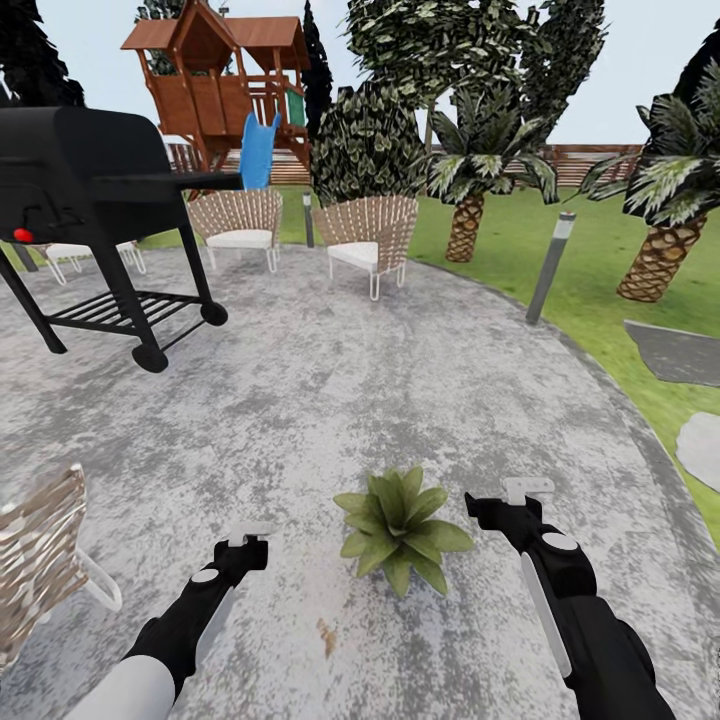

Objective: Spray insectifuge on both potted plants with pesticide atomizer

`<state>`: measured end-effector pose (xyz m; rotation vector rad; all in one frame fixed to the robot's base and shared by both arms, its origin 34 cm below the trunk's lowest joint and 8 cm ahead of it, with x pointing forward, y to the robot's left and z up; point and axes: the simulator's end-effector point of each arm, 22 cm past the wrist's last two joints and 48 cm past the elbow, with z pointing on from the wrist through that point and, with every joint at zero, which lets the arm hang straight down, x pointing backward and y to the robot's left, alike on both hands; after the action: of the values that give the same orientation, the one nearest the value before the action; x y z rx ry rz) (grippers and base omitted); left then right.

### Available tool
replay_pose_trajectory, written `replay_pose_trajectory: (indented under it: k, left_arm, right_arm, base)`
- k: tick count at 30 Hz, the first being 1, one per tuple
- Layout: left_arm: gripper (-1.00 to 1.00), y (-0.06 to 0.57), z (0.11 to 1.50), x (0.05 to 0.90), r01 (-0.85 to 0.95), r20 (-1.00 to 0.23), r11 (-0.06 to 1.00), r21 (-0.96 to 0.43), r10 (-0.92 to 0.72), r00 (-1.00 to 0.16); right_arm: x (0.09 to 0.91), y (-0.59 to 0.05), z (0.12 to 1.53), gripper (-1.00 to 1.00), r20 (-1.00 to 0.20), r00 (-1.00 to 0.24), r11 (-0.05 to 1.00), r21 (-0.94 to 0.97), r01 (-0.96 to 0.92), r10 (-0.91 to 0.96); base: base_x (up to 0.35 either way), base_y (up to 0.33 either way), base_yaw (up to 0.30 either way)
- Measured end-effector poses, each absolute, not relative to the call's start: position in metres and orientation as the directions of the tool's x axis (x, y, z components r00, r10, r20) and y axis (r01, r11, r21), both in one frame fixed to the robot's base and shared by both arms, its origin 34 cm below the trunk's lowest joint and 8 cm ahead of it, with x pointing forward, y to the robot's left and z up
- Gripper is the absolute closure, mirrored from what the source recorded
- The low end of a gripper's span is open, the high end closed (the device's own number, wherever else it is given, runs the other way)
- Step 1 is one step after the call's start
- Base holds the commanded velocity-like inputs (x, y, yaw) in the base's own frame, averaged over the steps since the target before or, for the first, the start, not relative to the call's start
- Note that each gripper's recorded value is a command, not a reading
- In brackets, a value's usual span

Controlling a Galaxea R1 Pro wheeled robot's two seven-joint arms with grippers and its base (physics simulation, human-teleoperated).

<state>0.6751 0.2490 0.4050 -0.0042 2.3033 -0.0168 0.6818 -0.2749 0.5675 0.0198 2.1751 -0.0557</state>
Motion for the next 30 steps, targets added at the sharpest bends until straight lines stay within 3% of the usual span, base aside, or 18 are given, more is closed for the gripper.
replay_pose_trajectory:
  k: [30]
  left_arm:
    - [1.0, 0.249, 0.463, 0.686, 0.002, -0.737, 1.0, -0.014, -0.009, -0.676]
  right_arm:
    - [0.694, -0.273, 0.626, -1.0, -0.816, -0.578, 0.999, -0.03, 0.033, -0.005]
  base:
    - [0.0, 0.0, 0.0]
